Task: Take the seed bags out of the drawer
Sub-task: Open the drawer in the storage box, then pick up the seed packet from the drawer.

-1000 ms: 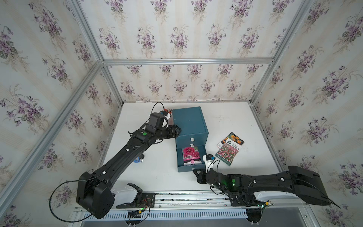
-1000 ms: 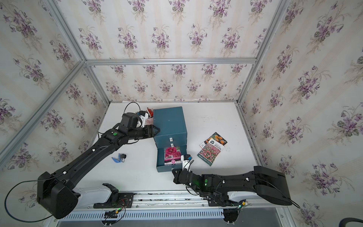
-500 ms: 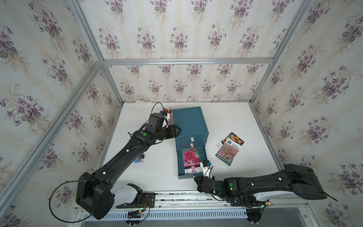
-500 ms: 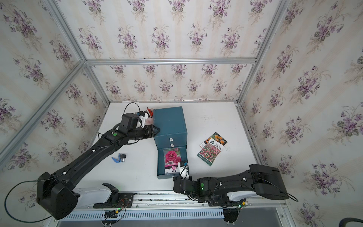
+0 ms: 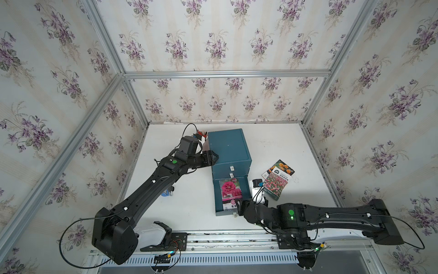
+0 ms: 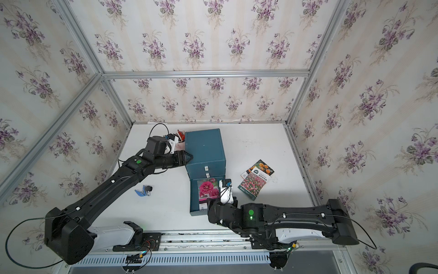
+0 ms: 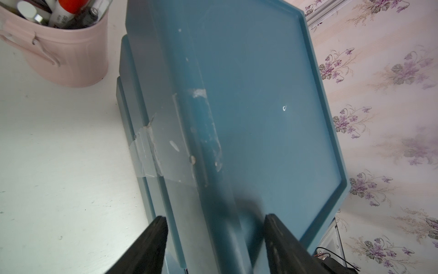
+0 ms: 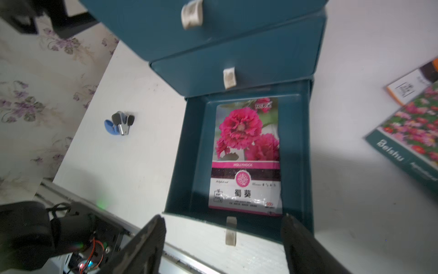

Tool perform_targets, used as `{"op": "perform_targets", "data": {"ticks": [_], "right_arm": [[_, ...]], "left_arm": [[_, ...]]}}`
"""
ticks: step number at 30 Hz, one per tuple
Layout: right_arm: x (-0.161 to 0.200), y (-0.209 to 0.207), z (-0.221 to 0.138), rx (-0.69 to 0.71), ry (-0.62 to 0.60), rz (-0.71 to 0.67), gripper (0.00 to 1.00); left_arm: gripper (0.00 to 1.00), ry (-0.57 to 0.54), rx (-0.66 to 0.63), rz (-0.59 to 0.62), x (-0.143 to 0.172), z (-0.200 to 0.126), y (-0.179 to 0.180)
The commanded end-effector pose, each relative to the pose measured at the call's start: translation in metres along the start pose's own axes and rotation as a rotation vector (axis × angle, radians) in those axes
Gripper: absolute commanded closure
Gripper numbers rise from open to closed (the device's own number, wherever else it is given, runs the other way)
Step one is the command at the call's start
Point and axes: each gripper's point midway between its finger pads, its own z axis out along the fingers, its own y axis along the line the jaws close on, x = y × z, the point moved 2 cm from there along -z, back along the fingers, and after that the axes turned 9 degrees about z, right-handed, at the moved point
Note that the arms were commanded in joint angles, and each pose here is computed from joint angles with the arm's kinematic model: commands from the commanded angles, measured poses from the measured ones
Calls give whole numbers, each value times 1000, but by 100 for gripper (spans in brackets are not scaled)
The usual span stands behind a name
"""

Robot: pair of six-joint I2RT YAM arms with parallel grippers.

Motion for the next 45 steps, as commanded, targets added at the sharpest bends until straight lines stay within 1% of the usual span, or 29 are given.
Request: {"op": "perform_targets", "data": {"ticks": [1,3,10,13,17,19,25,30,36,38,40,42,44,45], "right_arm": [[0,-6,12,36,102,-99,19],[1,0,23,15,130,-108,19],[10,-2,63,47,183,-116,22],[15,-10,80,97,190,-117,21],[21,-19,101,153,201,-125,17],[25,-22,108,168,205,-125,17],[35,-34,126,219,208,-62,16],[49,-43,138,242,234,-5,17],[63,-48,148,266,278,9,20],[69,-48,151,272,299,10,23],[73,-52,154,286,315,16,29],[77,-54,155,298,326,19,39],[79,-57,157,317,333,21,55],[80,-58,157,321,336,17,60]], "left_arm": [[32,140,-154,-15,35,-2,31],[32,138,-154,-14,35,-2,31],[32,144,-150,-11,35,-2,30],[32,142,-147,-10,34,-2,29],[31,142,-146,-5,34,-2,29],[31,139,-141,-4,33,-2,28],[31,141,-140,-3,33,0,29],[31,144,-140,2,34,-1,29],[31,147,-142,6,36,0,30],[31,148,-144,6,37,1,31],[31,148,-142,8,36,1,30],[31,147,-141,7,36,1,30],[31,146,-143,8,36,1,31],[31,146,-144,9,36,1,31]]}}
